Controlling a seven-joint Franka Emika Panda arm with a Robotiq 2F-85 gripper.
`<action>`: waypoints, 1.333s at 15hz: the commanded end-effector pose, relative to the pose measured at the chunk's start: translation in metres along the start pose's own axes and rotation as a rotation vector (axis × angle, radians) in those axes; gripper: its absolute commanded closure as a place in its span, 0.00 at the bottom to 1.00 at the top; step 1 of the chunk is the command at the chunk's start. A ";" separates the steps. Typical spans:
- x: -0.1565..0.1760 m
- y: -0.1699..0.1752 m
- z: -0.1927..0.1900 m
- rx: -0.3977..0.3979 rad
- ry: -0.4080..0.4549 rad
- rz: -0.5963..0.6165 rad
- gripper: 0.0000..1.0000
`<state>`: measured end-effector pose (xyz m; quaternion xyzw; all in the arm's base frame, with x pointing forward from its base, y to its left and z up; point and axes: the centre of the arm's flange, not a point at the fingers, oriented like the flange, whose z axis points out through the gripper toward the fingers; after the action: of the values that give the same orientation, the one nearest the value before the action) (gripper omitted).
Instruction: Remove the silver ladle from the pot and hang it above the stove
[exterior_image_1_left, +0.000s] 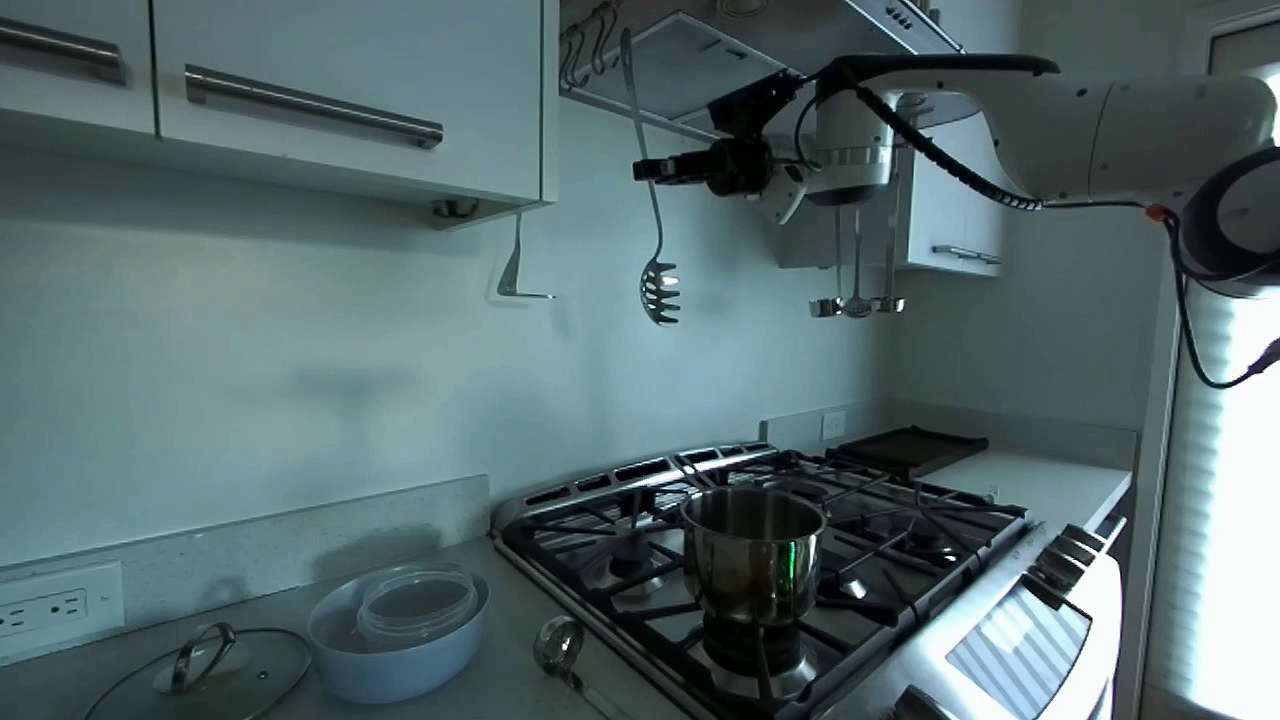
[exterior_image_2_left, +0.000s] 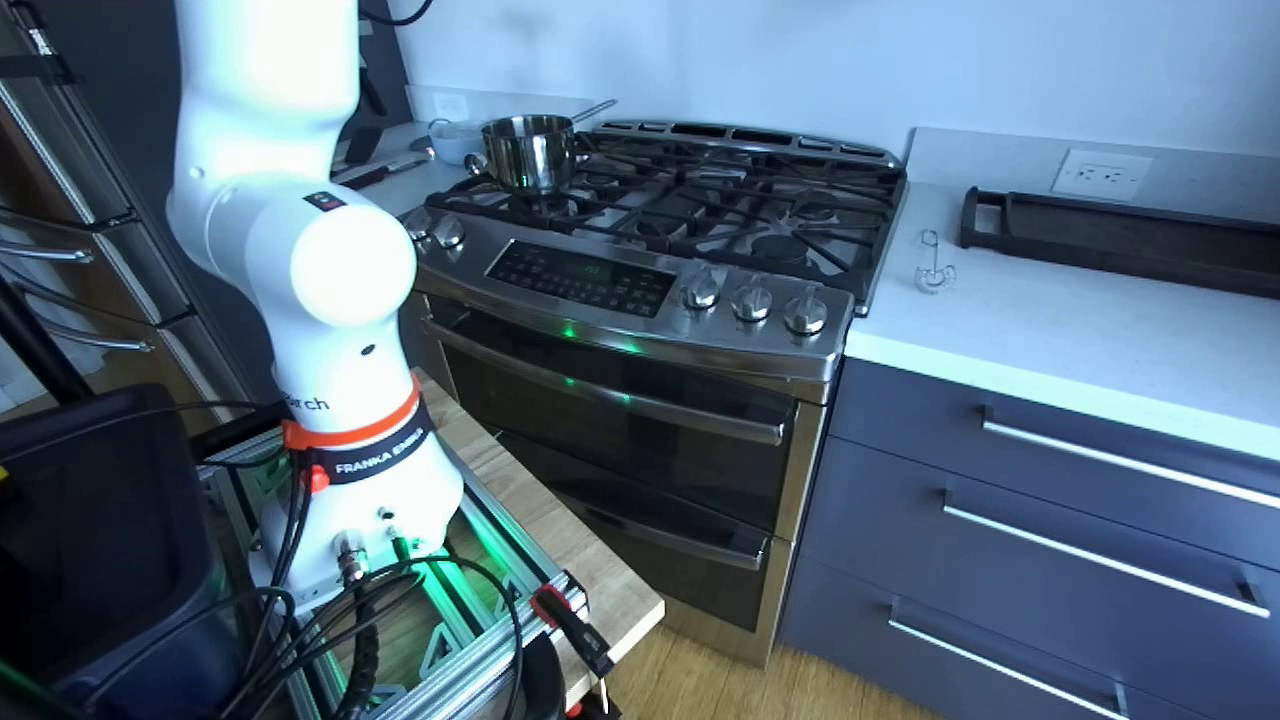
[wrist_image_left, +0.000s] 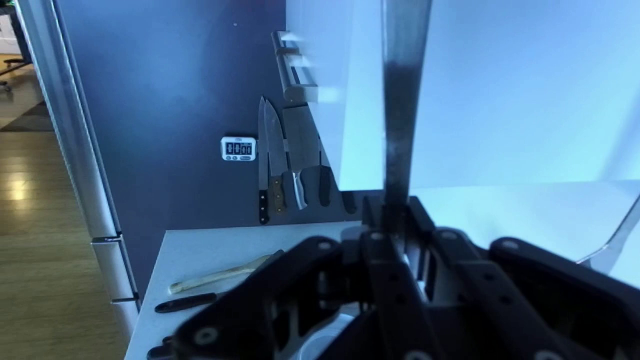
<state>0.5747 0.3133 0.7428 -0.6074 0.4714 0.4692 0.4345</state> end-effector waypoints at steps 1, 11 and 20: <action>-0.007 -0.007 0.002 -0.025 0.016 -0.007 0.97; -0.005 -0.024 0.013 -0.009 0.029 -0.013 0.97; -0.021 -0.025 0.018 -0.014 0.016 -0.055 0.97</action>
<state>0.5849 0.3326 0.7463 -0.6259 0.4519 0.4594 0.4392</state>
